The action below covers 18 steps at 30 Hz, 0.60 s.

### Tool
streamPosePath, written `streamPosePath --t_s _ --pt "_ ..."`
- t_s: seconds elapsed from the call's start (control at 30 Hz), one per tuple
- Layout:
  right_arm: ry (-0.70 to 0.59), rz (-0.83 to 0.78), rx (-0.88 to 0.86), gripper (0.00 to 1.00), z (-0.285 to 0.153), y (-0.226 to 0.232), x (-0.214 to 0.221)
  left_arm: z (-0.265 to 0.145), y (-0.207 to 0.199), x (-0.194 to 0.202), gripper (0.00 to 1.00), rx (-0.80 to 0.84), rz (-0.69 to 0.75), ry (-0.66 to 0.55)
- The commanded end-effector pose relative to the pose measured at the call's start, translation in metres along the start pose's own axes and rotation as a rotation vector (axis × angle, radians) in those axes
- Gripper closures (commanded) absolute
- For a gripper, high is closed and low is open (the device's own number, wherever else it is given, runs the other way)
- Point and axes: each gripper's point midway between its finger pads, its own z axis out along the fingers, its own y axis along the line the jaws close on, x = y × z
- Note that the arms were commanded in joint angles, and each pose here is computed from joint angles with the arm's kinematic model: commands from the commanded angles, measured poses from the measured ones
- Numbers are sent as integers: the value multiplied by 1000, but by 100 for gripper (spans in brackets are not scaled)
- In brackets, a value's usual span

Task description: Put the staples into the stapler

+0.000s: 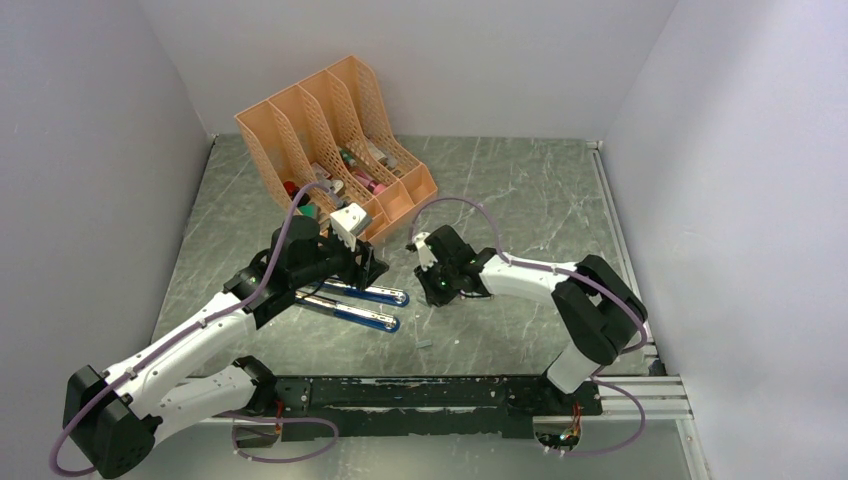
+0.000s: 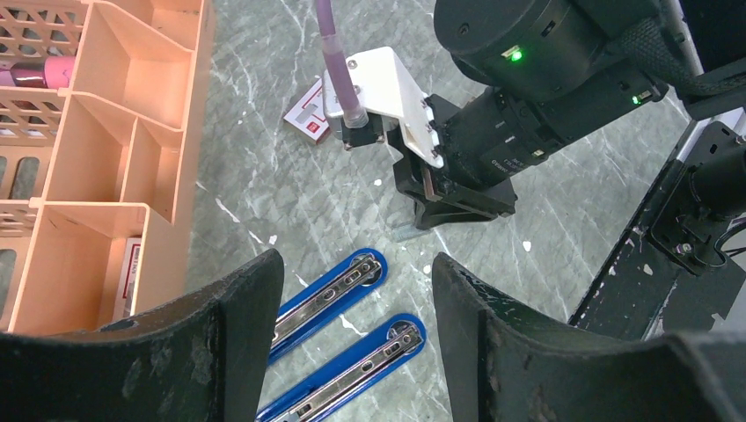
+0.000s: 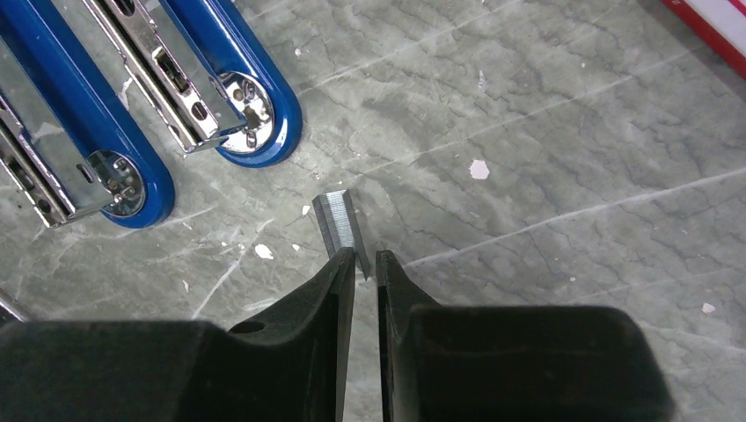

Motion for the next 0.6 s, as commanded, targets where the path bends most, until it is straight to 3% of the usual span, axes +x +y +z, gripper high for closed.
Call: streamPosePath --t_s 0.0,0.27,0.37,0.47,0.57 --pt "-11 -5 -16 80 5 1 -6 1 0 -1 33 11 -8 -6" --pt "-31 -1 -24 99 1 3 -6 1 0 -5 34 13 -13 -19" --pt "-90 8 -47 100 -10 8 -15 -1 -2 -13 33 15 -28 -56" --pt "-224 16 -61 100 -33 11 -39 -5 -8 -32 25 38 -61 -145" --pt "-475 19 -90 100 -83 20 -81 -15 -21 -63 13 100 -83 -292"
